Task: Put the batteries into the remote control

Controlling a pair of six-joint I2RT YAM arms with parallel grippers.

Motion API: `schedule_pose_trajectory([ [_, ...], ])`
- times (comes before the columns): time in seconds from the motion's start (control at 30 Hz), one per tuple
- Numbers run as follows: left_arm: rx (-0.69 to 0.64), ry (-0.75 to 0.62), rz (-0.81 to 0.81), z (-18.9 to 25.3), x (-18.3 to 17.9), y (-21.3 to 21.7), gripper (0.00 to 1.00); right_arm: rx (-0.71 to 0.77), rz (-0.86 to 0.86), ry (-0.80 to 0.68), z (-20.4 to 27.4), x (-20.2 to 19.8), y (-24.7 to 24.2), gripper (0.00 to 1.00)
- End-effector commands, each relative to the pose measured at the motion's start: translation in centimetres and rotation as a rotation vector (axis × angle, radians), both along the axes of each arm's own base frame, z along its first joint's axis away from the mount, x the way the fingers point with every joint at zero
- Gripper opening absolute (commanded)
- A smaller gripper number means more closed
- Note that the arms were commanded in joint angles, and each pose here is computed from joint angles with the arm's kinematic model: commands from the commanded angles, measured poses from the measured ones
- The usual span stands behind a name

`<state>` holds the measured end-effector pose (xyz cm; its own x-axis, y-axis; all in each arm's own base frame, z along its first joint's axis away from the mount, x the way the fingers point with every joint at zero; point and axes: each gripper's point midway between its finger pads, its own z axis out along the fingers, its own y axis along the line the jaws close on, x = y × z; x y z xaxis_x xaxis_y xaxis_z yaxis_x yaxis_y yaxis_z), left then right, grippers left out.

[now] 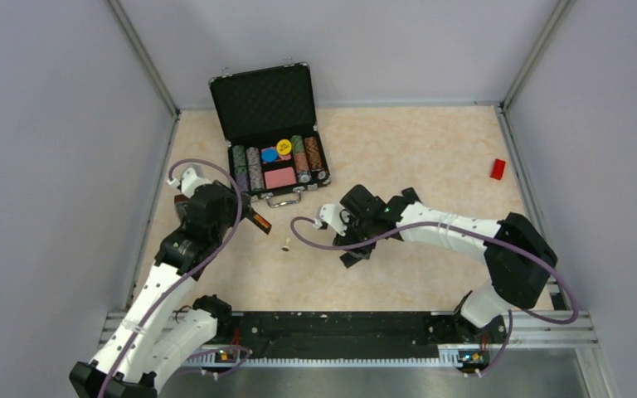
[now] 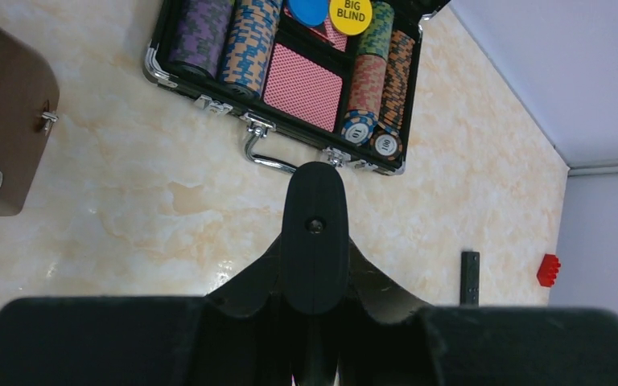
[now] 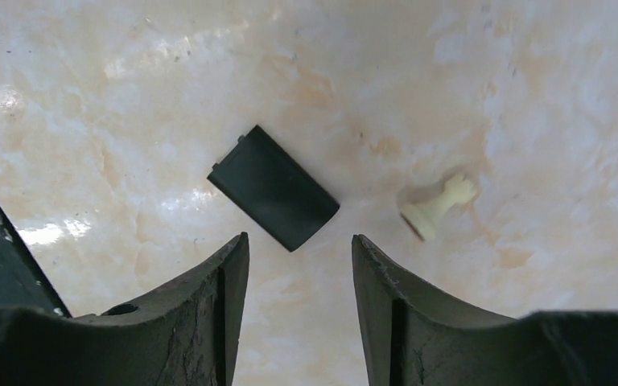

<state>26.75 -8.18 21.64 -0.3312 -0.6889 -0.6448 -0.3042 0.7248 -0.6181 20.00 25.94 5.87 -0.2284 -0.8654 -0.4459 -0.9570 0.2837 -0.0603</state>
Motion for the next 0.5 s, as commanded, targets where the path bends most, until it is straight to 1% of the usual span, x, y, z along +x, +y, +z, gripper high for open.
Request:
schedule_pose_trajectory([
  [0.0,-0.08,-0.047,-0.054,2.0,1.4,-0.7,0.0,0.022,0.291,-0.067,1.1,0.9,2.6,0.5],
  [0.13,-0.097,-0.049,-0.074,2.2,2.0,-0.8,0.0,-0.016,0.362,-0.029,0.2,0.6,2.7,0.5],
  [0.3,-0.112,-0.045,-0.087,2.0,2.6,-0.7,0.0,-0.062,0.383,0.004,-1.2,0.4,2.6,0.5],
  [0.47,-0.114,-0.031,-0.089,1.5,3.0,-0.5,0.0,-0.082,0.406,0.078,-1.9,-0.5,2.4,0.53],
])
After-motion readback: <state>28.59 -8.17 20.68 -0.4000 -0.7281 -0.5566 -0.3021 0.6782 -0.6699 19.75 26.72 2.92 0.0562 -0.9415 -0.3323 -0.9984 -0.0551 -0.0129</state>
